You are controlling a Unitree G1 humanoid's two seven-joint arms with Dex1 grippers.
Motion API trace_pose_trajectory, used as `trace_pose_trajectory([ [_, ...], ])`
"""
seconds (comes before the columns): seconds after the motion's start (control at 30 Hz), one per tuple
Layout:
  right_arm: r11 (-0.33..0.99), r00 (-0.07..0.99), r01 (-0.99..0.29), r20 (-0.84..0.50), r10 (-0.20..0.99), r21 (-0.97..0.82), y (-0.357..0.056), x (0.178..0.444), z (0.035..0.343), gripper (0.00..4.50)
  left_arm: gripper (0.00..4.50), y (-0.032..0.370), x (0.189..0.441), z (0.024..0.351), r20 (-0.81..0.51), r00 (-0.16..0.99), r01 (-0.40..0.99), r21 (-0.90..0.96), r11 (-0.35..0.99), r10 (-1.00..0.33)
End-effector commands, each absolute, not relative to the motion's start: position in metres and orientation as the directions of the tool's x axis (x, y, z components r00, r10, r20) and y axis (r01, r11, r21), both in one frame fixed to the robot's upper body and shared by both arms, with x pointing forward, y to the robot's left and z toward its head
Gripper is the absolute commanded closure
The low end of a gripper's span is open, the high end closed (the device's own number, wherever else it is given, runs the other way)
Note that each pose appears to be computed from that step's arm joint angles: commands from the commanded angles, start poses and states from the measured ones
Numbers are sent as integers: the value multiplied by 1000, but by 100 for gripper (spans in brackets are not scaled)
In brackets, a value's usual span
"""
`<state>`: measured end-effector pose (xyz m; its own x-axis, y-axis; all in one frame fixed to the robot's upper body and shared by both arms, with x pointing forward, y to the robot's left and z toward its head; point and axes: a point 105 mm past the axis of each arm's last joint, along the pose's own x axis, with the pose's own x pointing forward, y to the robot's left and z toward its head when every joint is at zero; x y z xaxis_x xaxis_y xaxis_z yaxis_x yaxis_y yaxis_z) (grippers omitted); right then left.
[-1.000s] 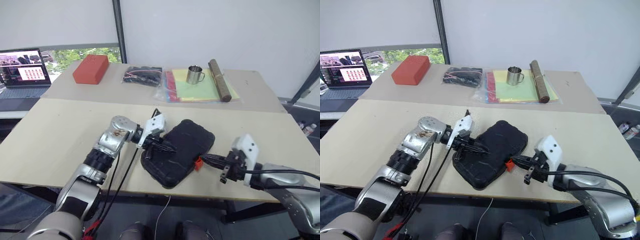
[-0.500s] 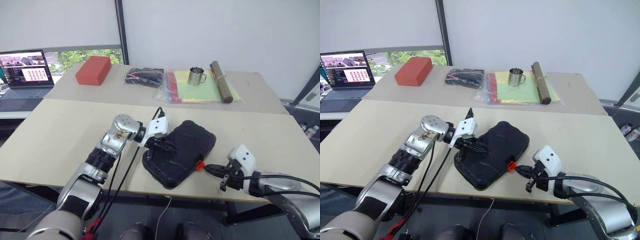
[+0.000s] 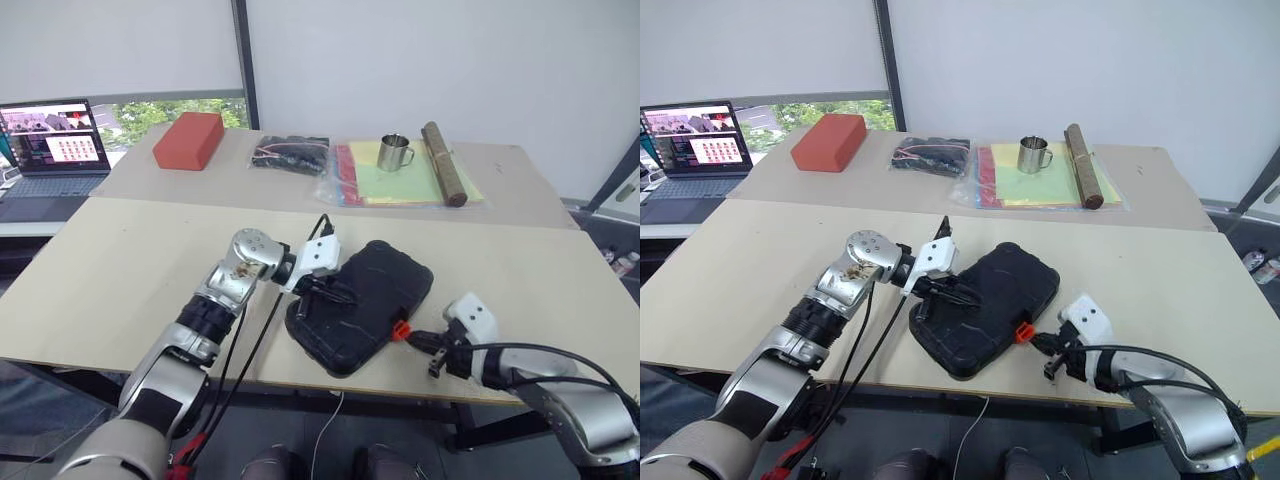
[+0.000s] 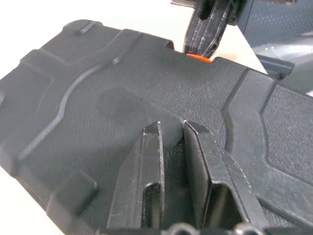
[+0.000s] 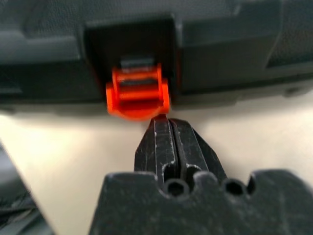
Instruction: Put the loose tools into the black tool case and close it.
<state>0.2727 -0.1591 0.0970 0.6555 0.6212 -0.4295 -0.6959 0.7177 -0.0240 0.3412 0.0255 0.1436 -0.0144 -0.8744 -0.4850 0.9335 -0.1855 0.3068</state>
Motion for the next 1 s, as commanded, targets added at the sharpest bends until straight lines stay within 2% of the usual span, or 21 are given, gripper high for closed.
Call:
trace_pose_trajectory([
  [0.03, 659, 648, -750, -263, 715, -58, -129, 277, 146, 450, 370, 30, 344, 110, -611, 13, 922, 313, -227, -791],
  [0.17, 641, 634, -767, -199, 747, -36, -115, 282, 166, 450, 370, 30, 345, 103, -632, 19, 901, 346, -260, -775],
  [0.3, 643, 630, -765, -238, 739, -28, -114, 284, 157, 450, 370, 29, 346, 100, -634, 22, 896, 355, -266, -773],
  [0.37, 649, 635, -759, -273, 723, -47, -118, 285, 149, 450, 370, 29, 347, 101, -629, 30, 900, 356, -254, -777],
  [0.57, 665, 658, -743, -276, 701, -80, -136, 279, 157, 450, 370, 40, 355, 109, -586, 60, 930, 328, -169, -808],
  [0.6, 663, 656, -744, -276, 703, -80, -141, 276, 159, 450, 346, 44, 356, 116, -554, 61, 947, 295, -127, -830],
  [0.67, 624, 619, -777, -277, 734, -83, -152, 265, 170, 392, 304, 63, 358, 137, -473, 78, 979, 203, -23, -878],
  [0.73, 569, 574, -815, -281, 769, -108, -165, 252, 186, 346, 240, 92, 358, 157, -424, 118, 986, 159, 54, -898],
  [0.8, 552, 562, -825, -293, 774, -124, -178, 246, 197, 265, 159, 115, 352, 170, -407, 141, 986, 144, 89, -903],
  [0.93, 513, 517, -851, -353, 780, -113, -226, 227, 239, 134, 20, 191, 316, 226, -359, 171, 984, 13, 178, -918],
  [0.97, 505, 502, -858, -362, 786, -93, -233, 223, 245, 99, 0, 201, 309, 233, -364, 184, 980, -6, 200, -913],
  [1.0, 497, 487, -864, -378, 787, -80, -240, 220, 251, 67, 0, 213, 302, 238, -378, 200, 975, -11, 221, -904],
])
